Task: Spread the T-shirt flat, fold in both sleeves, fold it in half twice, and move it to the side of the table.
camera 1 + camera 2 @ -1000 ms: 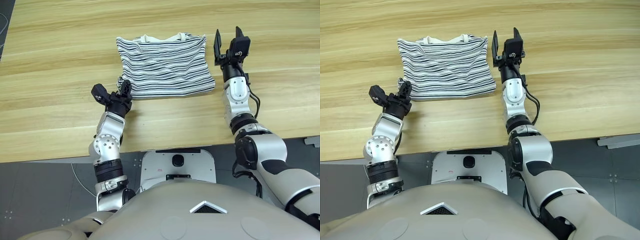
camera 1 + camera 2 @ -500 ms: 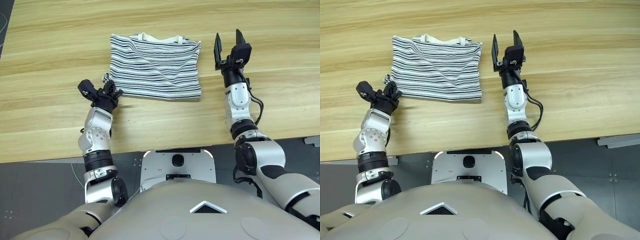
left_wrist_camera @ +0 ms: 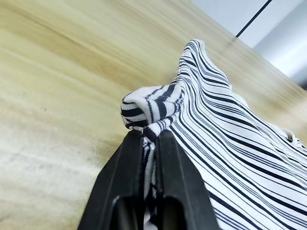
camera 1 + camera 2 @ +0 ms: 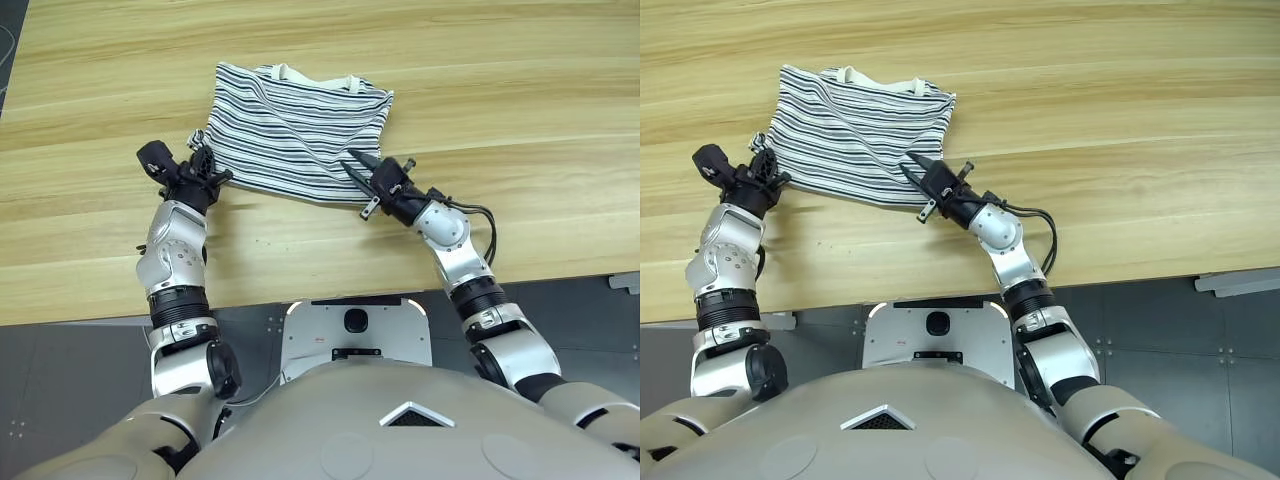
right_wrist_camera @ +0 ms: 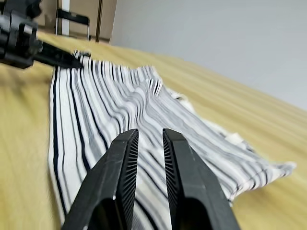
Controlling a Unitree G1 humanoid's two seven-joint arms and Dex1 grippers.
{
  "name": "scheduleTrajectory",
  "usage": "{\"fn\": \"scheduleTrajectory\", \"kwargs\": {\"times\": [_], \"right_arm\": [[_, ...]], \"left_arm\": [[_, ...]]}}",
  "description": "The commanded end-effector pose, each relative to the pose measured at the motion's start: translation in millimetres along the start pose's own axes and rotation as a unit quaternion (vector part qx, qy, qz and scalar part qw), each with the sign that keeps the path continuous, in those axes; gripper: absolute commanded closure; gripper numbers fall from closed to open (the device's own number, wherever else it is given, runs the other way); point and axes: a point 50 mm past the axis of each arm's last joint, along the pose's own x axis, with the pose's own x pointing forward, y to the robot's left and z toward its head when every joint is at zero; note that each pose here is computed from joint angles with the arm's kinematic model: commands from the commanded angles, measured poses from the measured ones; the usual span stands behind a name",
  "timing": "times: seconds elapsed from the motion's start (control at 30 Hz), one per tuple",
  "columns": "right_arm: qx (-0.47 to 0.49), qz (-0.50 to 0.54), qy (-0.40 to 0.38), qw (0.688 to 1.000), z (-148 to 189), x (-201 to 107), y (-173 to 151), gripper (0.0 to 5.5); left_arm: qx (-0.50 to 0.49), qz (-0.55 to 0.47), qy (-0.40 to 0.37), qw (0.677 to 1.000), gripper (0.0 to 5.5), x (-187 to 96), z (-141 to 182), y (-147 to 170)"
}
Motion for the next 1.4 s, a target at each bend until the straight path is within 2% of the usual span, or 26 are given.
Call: {"fn": "scheduleTrajectory", "kwargs": {"times": [0.03, 0.1, 0.27, 0.4, 0.5, 0.63, 0.8, 0.93, 1.03, 1.13, 1.27, 1.4], "right_arm": [[-0.001, 0.015, 0.056, 0.998, -13, -5, -3, 5.14], [0.0, 0.021, 0.079, 0.997, -19, -7, -2, 5.4], [-0.008, 0.038, 0.114, 0.993, -27, -7, 3, 5.4], [-0.013, 0.092, 0.142, 0.985, -34, -10, 15, 5.4], [-0.017, 0.117, 0.153, 0.981, -37, -11, 19, 5.4], [-0.016, 0.112, 0.152, 0.982, -37, -11, 19, 5.4], [-0.016, 0.105, 0.15, 0.983, -35, -7, 18, 5.4], [-0.017, 0.102, 0.15, 0.983, -35, -6, 19, 5.4], [-0.019, 0.101, 0.152, 0.983, -35, -4, 19, 5.4], [-0.024, 0.105, 0.162, 0.981, -37, -3, 19, 5.4], [-0.04, 0.121, 0.186, 0.974, -43, -5, 18, 5.4], [-0.051, 0.135, 0.191, 0.971, -44, -4, 20, 5.4]], "left_arm": [[0.047, -0.008, -0.034, 0.998, 5.39, 4, 16, -6], [0.069, -0.018, -0.048, 0.996, 5.39, 5, 20, -14], [0.096, -0.061, -0.061, 0.992, 5.39, 4, 19, -39], [0.154, -0.116, -0.081, 0.978, 5.39, -1, 16, -70], [0.221, -0.177, -0.08, 0.956, 5.39, -4, -2, -101], [0.289, -0.246, -0.047, 0.924, 5.4, -7, -32, -124], [0.365, -0.301, 0.023, 0.881, 5.4, -12, -72, -127], [0.407, -0.331, 0.054, 0.85, 5.4, -17, -89, -123], [0.411, -0.344, 0.051, 0.843, 5.4, -19, -91, -124], [0.382, -0.36, 0.004, 0.851, 5.4, -21, -80, -139], [0.38, -0.374, -0.062, 0.844, 5.4, -24, -64, -153], [0.378, -0.376, -0.094, 0.841, 5.4, -26, -56, -159]]}}
